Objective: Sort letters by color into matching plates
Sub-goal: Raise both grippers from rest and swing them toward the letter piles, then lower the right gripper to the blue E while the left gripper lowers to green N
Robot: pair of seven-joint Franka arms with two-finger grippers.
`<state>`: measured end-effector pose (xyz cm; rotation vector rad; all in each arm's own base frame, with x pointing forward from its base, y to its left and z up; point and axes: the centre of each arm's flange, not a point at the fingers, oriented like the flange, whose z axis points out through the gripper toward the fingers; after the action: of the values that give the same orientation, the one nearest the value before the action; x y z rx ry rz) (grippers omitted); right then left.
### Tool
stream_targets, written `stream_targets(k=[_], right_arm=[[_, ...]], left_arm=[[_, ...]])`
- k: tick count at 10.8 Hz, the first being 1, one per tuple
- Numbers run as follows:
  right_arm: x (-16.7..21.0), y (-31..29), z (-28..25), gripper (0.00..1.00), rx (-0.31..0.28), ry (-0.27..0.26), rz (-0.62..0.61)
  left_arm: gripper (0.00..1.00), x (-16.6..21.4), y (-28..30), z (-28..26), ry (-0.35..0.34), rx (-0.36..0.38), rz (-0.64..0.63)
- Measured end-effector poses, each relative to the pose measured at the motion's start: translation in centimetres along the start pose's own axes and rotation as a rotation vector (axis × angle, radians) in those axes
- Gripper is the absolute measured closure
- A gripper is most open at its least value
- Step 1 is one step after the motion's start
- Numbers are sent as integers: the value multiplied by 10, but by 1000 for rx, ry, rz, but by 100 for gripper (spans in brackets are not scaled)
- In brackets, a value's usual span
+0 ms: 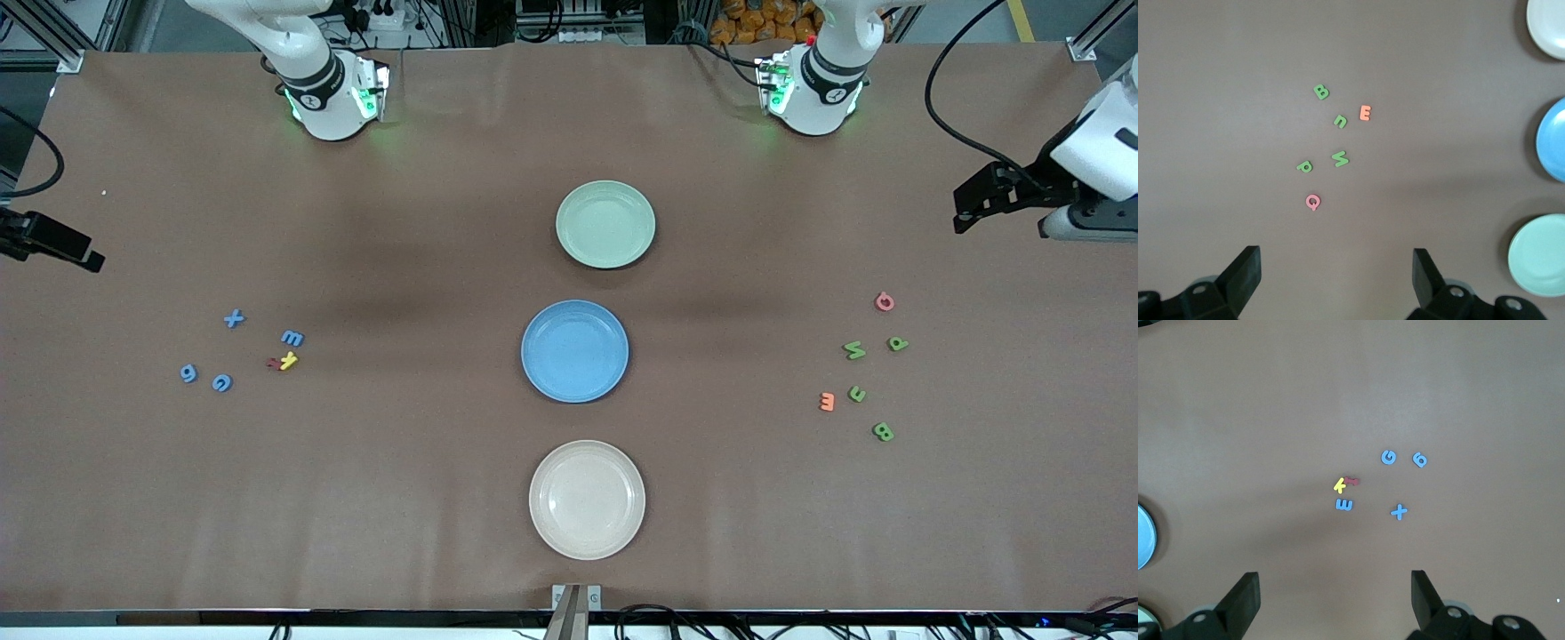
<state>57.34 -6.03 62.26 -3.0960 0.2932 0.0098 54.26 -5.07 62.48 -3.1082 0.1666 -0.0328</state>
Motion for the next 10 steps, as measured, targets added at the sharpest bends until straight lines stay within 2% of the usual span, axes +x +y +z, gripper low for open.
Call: stream_targets(k=[2, 5, 7, 10], right_arm=[[5, 0, 11, 0, 1, 16, 2], [17, 2, 57, 0, 1, 27, 19], [19, 3, 91, 0, 13, 10, 94], [26, 1, 147, 0, 40, -19, 207]], left_arm=[[0, 8, -2, 23, -44, -5, 96], [0, 12, -7, 65, -101, -13, 99], [0, 13, -7, 90, -98, -13, 100], [0, 15, -15, 139, -151, -21, 86]])
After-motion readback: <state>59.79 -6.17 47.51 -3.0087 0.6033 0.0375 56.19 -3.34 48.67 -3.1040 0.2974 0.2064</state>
